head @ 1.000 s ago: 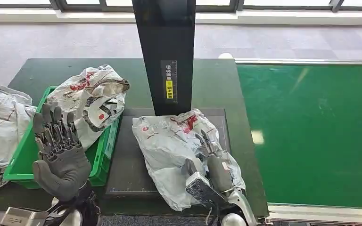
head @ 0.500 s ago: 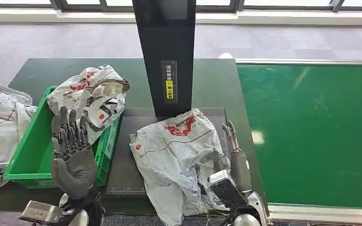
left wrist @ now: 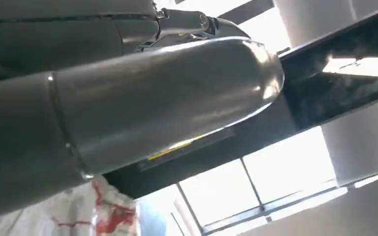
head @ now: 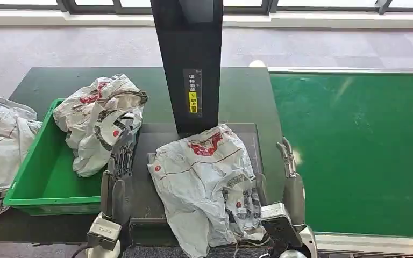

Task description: Moved the parcel from conveyor to table for the left to box.

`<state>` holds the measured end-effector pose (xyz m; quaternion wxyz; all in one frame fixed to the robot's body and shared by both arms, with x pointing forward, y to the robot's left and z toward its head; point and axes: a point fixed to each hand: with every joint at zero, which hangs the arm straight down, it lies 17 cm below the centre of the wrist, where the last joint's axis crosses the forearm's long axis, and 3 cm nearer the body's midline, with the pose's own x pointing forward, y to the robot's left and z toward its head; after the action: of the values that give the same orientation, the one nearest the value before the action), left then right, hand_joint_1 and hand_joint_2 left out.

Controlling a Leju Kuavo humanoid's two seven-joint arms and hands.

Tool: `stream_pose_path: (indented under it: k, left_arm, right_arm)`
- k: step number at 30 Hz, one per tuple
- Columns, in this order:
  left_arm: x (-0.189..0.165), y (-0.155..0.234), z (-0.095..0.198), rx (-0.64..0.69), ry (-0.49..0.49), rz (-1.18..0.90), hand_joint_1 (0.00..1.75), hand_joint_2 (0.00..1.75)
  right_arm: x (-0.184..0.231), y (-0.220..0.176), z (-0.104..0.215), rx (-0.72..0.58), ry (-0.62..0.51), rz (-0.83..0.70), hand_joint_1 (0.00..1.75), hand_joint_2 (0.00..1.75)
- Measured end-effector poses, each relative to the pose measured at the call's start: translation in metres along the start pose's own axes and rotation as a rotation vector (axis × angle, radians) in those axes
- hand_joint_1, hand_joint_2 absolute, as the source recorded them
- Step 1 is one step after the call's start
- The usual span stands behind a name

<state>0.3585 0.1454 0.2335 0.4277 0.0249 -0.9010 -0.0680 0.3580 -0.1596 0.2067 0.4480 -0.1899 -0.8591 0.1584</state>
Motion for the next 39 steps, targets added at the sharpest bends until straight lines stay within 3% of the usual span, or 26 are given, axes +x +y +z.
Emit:
stream_pose_path:
  k: [4,13,24,25,39]
  left_arm:
    - [-0.025,-0.033,0.009,-0.138,0.076,-0.16,0.0,1.75]
    - [-0.108,-0.104,0.056,-0.507,0.276,-0.677,0.0,1.75]
    - [-0.167,-0.126,0.12,-0.741,0.436,-0.806,0.0,1.75]
    - [-0.171,-0.127,0.125,-0.754,0.45,-0.813,1.75,1.75]
    - [-0.174,-0.137,0.131,-0.806,0.426,-0.832,1.75,1.75]
  right_arm:
    - [0.013,-0.033,-0.004,-0.134,-0.069,-0.094,0.0,1.75]
    - [0.036,-0.053,-0.012,-0.178,-0.146,-0.171,0.0,1.75]
    - [0.04,-0.056,-0.019,-0.187,-0.167,-0.2,0.0,1.75]
    - [0.04,-0.057,-0.021,-0.19,-0.171,-0.203,0.0,1.75]
    - [0.042,-0.059,-0.025,-0.198,-0.18,-0.215,0.0,1.75]
